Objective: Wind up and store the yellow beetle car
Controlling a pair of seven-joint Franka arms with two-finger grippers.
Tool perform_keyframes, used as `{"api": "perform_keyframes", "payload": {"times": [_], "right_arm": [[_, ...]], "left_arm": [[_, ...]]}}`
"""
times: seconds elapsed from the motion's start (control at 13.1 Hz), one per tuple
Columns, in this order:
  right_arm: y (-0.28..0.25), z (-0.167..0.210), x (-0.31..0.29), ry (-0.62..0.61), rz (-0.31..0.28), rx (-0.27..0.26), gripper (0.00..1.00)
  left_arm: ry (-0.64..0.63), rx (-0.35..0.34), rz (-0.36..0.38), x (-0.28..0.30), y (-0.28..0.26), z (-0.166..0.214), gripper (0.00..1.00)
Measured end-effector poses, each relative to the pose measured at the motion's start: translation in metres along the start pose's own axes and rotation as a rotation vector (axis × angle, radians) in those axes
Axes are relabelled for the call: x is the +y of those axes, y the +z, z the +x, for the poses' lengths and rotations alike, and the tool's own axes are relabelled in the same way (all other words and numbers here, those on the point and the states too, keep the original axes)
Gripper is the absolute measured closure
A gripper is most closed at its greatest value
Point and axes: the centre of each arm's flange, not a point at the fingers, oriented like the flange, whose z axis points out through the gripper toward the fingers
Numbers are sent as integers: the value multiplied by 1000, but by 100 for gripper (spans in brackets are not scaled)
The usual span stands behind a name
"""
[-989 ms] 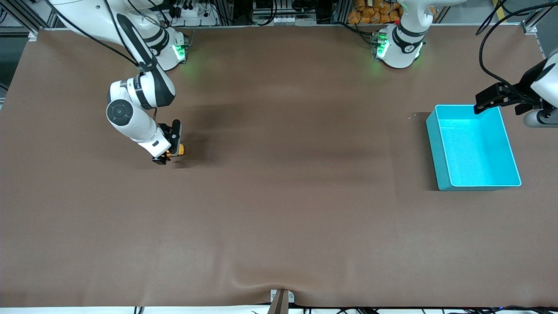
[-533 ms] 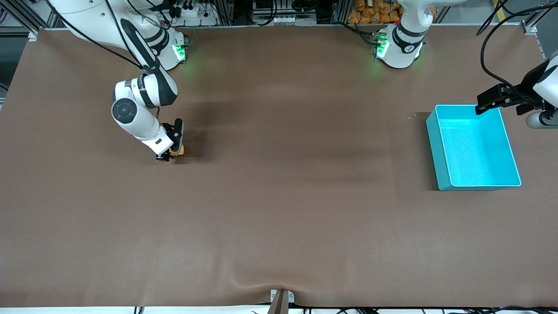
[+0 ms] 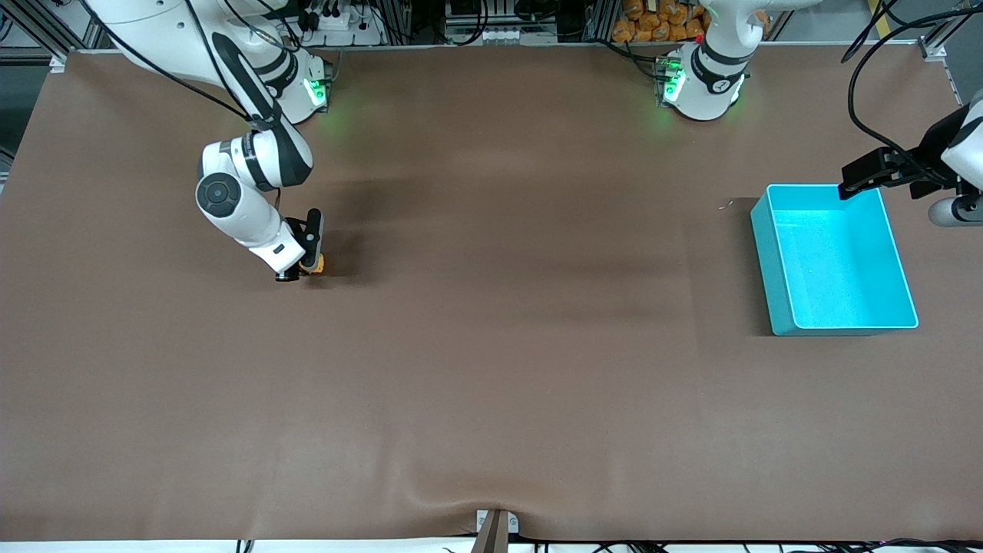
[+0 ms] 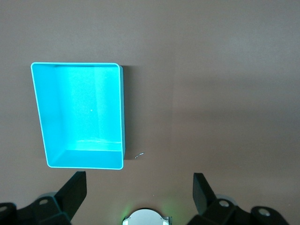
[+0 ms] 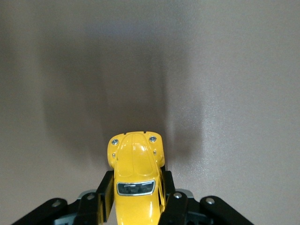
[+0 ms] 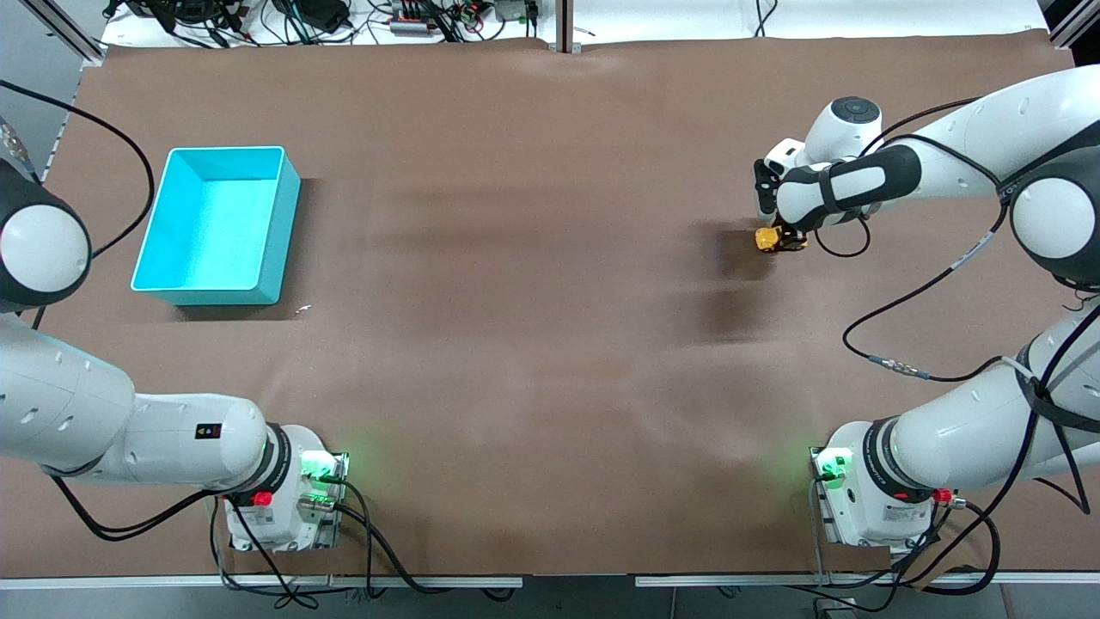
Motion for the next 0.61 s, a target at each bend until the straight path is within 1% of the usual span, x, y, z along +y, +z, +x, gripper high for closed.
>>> {"api": "perform_keyframes", "payload": {"times": [0.61], "right_arm": [[0, -2, 0, 3, 1, 0, 55]], "left_arm": [[-13, -28, 3, -4, 2, -3, 0]]}}
